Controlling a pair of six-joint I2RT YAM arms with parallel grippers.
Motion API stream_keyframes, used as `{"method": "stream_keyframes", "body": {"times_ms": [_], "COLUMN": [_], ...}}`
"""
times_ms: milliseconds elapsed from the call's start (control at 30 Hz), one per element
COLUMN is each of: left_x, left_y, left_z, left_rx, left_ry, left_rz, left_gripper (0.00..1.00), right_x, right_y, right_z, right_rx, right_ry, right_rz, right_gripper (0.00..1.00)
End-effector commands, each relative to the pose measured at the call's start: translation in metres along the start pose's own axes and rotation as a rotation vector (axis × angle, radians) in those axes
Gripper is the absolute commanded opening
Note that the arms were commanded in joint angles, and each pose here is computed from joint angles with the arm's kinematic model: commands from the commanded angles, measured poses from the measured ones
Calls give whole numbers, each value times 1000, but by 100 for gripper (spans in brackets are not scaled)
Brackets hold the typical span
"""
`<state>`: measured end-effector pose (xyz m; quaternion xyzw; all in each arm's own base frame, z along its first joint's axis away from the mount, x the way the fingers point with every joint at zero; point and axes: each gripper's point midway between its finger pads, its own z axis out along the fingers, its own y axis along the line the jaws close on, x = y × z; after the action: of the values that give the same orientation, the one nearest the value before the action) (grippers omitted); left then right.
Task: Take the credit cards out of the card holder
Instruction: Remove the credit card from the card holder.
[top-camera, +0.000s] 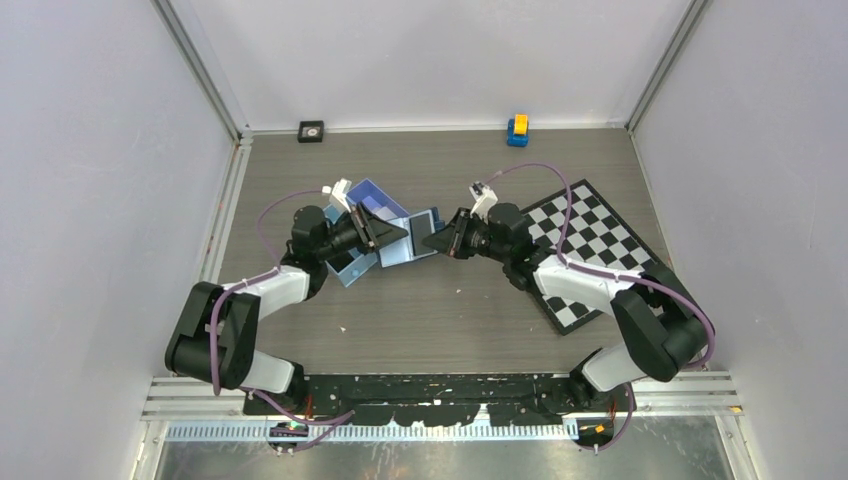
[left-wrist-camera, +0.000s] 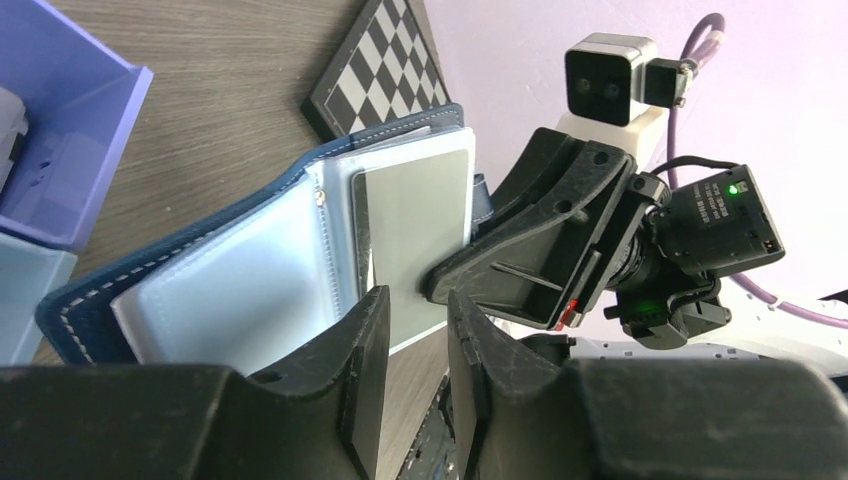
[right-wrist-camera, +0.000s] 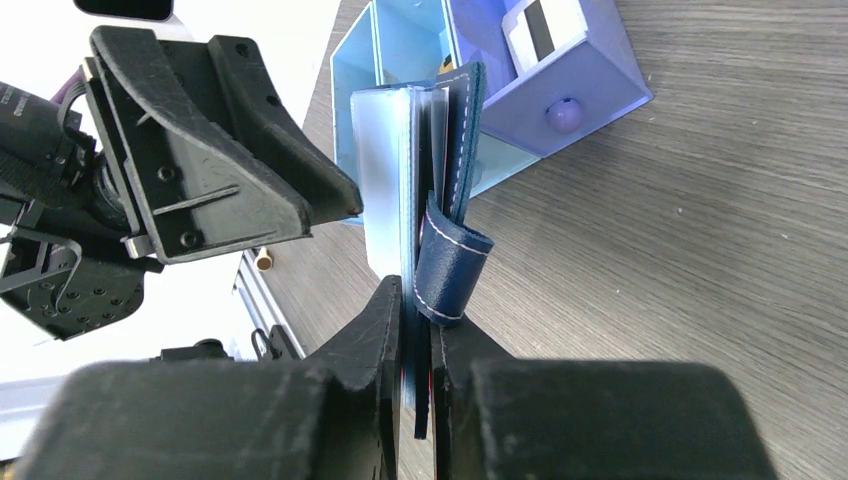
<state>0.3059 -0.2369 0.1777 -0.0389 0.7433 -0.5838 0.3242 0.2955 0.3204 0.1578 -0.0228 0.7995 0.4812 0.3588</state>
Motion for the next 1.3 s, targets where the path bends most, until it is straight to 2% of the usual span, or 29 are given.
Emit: {"method": "stream_keyframes", "body": {"times_ms": [0,200,667,833,967,1133,1267], "left_x": [-5,-1,-1,1,7,8,6], "left_y": [-2,-6,-1,7,-1,-28,-42], "left_z": [2,8,8,10,13,14,12], "left_rx": [-7,38,11,-22,12,155,237], "left_ry": [-7,21,16,32,63,70,63], "left_rz": [34,22,16,0,10,30,22], "left_gripper": [30,27,26,30,32,23,18], "right_x": [-18,-9,-10,-10,-7,-6,-6], "right_y": [33,47,50,46,45,47,45], "right_z": [-6,-1,-3,-3,1,2,5], "right_rx": [-137,-239,-248,-225,-227,-242,-230], "right_ry": [-64,-16,-13,-14,3,12,21], "right_rz": [-37,-13,-15,-24,-12,6,20], "right_gripper": [1,0,0,0,1,5,14]}}
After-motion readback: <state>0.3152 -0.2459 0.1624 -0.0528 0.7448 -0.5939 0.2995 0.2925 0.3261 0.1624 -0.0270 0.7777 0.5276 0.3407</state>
